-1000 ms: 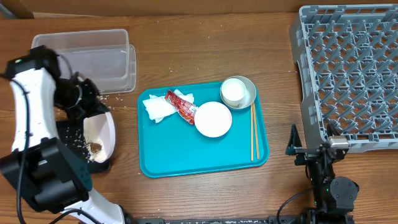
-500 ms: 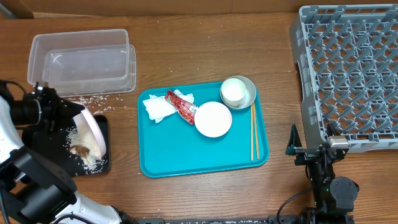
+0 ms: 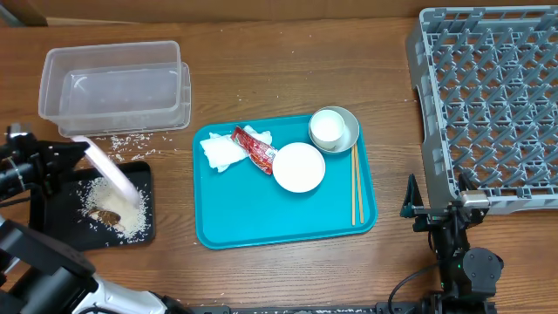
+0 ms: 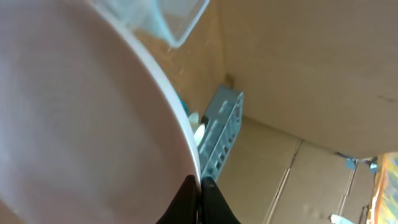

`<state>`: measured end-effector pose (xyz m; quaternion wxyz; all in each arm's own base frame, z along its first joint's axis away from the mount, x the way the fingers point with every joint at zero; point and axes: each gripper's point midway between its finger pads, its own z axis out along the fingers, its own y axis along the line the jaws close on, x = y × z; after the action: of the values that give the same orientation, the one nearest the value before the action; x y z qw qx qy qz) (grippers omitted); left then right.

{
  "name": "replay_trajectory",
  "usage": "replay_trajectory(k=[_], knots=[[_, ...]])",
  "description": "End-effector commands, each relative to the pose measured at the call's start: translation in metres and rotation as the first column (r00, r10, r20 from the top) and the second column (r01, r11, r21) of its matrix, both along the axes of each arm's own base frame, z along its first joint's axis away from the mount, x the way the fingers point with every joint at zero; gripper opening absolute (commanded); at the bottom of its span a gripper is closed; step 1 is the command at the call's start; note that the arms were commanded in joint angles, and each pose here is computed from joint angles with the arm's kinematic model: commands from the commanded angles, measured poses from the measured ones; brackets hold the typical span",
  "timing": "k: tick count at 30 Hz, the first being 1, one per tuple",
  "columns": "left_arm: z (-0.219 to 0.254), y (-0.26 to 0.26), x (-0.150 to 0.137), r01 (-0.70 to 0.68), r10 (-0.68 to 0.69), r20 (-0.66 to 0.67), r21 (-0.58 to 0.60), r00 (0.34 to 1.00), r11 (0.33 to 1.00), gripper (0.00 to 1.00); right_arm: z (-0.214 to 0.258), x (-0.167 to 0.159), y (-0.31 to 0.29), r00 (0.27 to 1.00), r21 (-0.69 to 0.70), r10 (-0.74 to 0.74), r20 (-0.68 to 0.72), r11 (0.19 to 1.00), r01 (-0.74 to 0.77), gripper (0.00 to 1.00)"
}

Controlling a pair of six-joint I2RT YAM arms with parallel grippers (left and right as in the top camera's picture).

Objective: Sort waste into correct bins and load items into the dishwasher
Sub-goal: 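Tilt the plate over the black tray to dump rice and mushroom, then carry the empty plate back and set it on the teal tray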

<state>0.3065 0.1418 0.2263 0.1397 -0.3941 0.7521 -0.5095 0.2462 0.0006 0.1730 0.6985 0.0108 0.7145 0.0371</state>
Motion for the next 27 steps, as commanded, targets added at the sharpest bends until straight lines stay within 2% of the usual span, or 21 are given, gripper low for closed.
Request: replay_trajectory(k=[1, 15, 17, 21, 25, 27], knots=[[0.027, 0.009, -0.001, -0.033, 0.029, 0.144, 0.027, 0.989, 0.999, 0.04, -0.002, 0.0, -0.003, 1.0, -0.008, -0.013, 0.005, 1.0, 0.013, 1.0], [0.028, -0.004, 0.002, 0.024, -0.034, 0.177, 0.06, 0.984, 0.998, 0.04, -0.002, 0.0, -0.003, 1.0, -0.008, -0.012, 0.005, 1.0, 0.012, 1.0], [0.024, -0.013, 0.004, 0.061, -0.072, 0.159, 0.071, 0.985, 0.996, 0.04, -0.002, 0.0, -0.003, 1.0, -0.008, -0.012, 0.005, 1.0, 0.012, 1.0], [0.013, -0.042, -0.001, 0.151, -0.151, -0.005, 0.104, 0.989, 0.983, 0.04, -0.002, 0.0, -0.003, 1.0, -0.008, -0.012, 0.005, 1.0, 0.012, 1.0], [0.041, -0.096, -0.005, 0.279, -0.296, 0.06, 0.2, 0.953, 0.939, 0.04, -0.002, 0.0, -0.003, 1.0, -0.008, -0.012, 0.005, 1.0, 0.012, 1.0], [0.054, -0.126, -0.012, 0.358, -0.397, 0.095, 0.281, 0.913, 0.891, 0.04, -0.002, 0.0, -0.003, 1.0, -0.007, -0.012, 0.005, 1.0, 0.012, 1.0]])
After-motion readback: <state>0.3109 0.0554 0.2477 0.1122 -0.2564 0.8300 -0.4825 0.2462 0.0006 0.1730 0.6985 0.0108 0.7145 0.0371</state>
